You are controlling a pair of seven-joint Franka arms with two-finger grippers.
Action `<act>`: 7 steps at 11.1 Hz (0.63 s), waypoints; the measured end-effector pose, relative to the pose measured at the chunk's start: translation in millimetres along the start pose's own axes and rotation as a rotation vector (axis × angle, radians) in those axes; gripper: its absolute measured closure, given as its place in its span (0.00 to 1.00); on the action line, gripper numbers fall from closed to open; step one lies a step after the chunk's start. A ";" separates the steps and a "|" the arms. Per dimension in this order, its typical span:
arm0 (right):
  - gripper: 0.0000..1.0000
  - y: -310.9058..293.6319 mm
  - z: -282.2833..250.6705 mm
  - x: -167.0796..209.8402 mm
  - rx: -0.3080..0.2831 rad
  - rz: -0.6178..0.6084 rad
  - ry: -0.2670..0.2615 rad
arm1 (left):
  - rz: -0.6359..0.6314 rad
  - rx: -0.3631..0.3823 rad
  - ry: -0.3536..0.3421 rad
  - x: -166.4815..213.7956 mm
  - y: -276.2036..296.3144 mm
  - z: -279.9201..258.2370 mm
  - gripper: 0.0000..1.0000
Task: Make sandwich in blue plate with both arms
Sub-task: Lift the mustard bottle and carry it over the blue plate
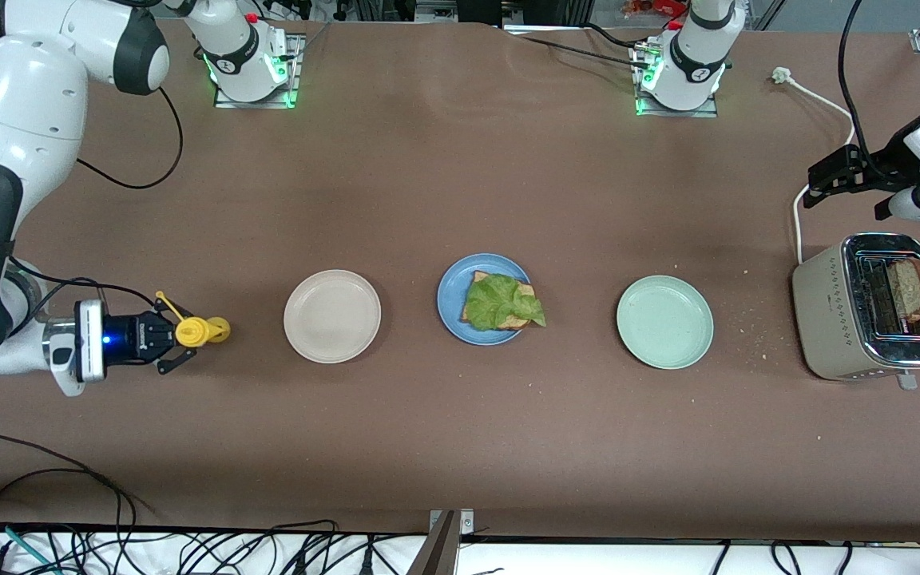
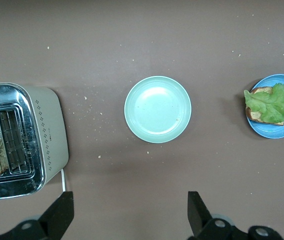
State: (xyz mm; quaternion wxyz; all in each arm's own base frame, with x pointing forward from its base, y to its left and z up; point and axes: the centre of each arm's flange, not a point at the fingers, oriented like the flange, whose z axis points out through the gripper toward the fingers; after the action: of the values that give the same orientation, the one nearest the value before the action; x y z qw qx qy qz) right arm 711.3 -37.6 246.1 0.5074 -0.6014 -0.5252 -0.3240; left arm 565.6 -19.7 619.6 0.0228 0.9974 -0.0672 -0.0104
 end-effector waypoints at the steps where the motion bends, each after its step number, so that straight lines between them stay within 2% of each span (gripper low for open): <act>1: 0.93 10.3 12.4 26.1 -0.022 0.013 -0.021 | -0.001 0.000 0.000 -0.1 -0.5 -0.2 0.00; 4: 0.91 32.4 51.6 103.3 -0.121 0.085 -0.113 | -0.002 -0.015 0.003 -0.1 0.1 -0.7 0.00; 7: 0.90 32.1 105.0 178.5 -0.227 0.113 -0.310 | -0.004 -0.020 0.005 -0.2 -0.4 -1.4 0.00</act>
State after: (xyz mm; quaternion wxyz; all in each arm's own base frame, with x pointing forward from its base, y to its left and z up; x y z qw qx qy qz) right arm 769.6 118.4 373.3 0.3667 -0.7259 -0.5226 -0.2558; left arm 565.4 -19.2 621.0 0.0330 0.9973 -0.0650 -0.0087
